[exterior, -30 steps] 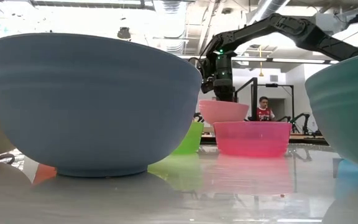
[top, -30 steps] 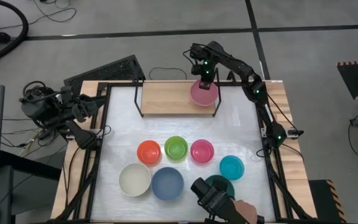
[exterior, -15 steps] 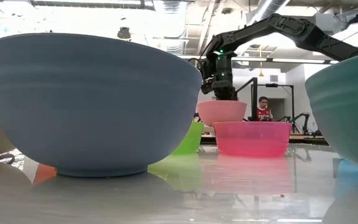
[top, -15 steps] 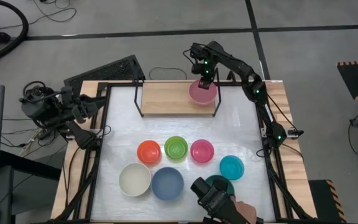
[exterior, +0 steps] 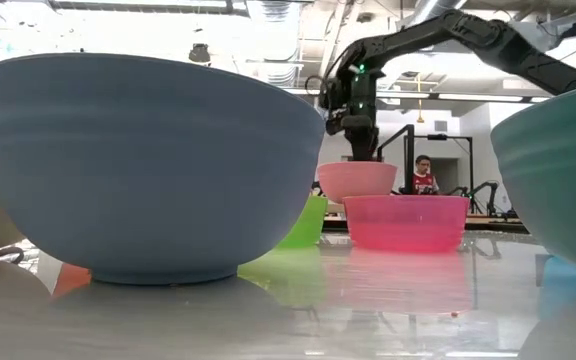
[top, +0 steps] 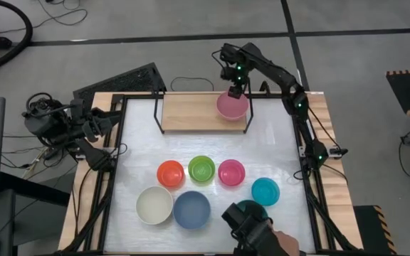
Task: Place and stack bowls onto a shelf
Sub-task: Stack the dark green bowl into the pink bowl on the shelf
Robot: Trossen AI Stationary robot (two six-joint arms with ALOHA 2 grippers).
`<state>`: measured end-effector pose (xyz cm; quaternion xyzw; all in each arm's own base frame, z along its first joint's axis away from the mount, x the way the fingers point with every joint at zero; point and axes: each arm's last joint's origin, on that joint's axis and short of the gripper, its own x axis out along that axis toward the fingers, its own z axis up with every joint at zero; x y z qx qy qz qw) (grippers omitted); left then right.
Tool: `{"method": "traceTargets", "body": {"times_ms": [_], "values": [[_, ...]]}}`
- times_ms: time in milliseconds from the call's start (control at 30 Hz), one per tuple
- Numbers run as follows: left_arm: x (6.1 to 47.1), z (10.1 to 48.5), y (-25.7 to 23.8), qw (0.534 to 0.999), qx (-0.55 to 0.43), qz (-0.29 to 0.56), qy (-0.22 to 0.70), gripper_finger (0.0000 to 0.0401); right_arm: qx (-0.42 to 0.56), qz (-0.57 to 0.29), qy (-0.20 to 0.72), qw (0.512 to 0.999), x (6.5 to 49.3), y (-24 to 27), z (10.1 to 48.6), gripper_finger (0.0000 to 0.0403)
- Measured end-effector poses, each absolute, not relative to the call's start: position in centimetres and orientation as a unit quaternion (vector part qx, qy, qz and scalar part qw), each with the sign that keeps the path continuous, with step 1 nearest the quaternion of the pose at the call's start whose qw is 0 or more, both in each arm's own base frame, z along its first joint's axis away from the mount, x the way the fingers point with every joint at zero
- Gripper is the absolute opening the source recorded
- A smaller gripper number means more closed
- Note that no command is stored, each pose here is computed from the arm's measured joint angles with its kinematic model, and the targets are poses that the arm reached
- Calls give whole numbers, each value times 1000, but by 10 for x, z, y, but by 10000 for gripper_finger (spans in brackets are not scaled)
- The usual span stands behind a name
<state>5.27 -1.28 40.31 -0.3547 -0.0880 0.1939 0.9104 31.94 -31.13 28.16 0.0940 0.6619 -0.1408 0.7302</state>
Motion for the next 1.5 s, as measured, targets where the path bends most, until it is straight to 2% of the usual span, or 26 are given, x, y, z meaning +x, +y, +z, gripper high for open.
{"method": "traceTargets", "body": {"times_ms": [233,467,600,733,900,1100,1367,1500], "values": [[53,403,-13,912,-352,194,-87,284,72,-185,602,773,300,-290,343,265],[53,403,-13,912,-351,194,-87,284,116,-242,539,798,270,-236,412,265],[53,403,-13,915,-343,195,-86,284,178,-280,490,806,260,-202,436,265],[53,403,-13,915,-343,195,-86,284,198,-269,467,819,262,-166,449,265],[53,403,-13,916,-343,192,-85,284,222,-235,481,815,269,-115,445,265],[53,403,-14,919,-344,176,-79,284,231,-195,548,780,274,-50,413,265],[53,403,-14,922,-338,172,-77,284,254,-171,626,717,260,35,371,265],[53,403,-14,924,-332,173,-76,284,245,-147,638,715,252,80,360,265]]}}
